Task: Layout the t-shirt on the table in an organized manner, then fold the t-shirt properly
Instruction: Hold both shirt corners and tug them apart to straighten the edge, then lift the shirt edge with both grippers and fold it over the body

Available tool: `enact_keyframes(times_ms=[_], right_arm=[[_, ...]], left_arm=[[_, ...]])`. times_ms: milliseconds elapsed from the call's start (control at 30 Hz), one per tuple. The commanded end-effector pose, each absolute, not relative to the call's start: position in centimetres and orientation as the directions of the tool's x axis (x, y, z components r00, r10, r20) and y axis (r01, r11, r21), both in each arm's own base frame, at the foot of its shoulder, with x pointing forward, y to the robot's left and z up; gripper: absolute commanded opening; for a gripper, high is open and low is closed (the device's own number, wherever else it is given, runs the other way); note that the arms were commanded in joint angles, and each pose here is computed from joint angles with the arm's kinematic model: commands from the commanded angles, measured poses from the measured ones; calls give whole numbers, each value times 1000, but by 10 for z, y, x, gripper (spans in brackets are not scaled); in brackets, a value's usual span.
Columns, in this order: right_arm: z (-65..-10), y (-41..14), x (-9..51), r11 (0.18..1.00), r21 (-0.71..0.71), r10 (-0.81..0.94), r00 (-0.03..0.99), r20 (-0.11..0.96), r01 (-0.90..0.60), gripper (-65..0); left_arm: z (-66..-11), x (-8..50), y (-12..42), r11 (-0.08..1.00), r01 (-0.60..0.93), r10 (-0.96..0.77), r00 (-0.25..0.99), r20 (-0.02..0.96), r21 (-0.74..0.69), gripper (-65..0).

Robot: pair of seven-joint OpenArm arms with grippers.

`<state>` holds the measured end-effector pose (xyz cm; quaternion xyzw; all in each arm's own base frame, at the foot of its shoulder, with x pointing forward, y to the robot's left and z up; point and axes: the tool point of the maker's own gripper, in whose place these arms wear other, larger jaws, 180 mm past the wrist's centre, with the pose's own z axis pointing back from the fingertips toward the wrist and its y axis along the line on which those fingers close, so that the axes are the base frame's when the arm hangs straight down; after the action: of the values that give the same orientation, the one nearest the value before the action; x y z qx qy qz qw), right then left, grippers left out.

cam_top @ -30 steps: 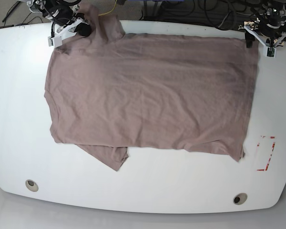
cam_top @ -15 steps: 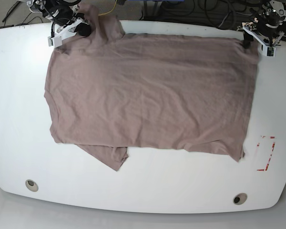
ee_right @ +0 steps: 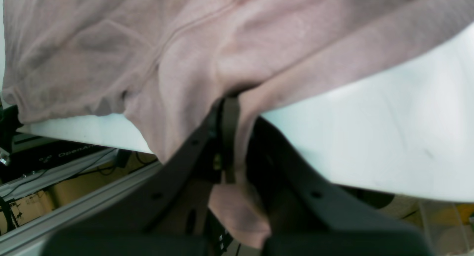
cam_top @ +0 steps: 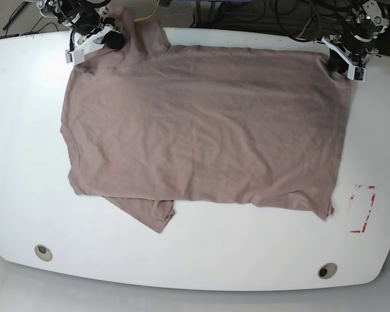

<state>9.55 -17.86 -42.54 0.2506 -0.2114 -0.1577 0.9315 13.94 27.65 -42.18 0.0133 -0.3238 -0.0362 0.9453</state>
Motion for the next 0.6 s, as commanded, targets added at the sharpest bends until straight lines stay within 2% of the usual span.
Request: enact_keyframes(times_ms=[0,567], right_arm=[[-424,-184,94,836,516,-390,864,319,187,-650],[-423,-183,94,835,520,-389,864,321,183,-650]], left_arm=[[-428,126,282,995,71,-102,828,551,76,-650],[-421,135,284,994,69,-105,811,576,85,-650]])
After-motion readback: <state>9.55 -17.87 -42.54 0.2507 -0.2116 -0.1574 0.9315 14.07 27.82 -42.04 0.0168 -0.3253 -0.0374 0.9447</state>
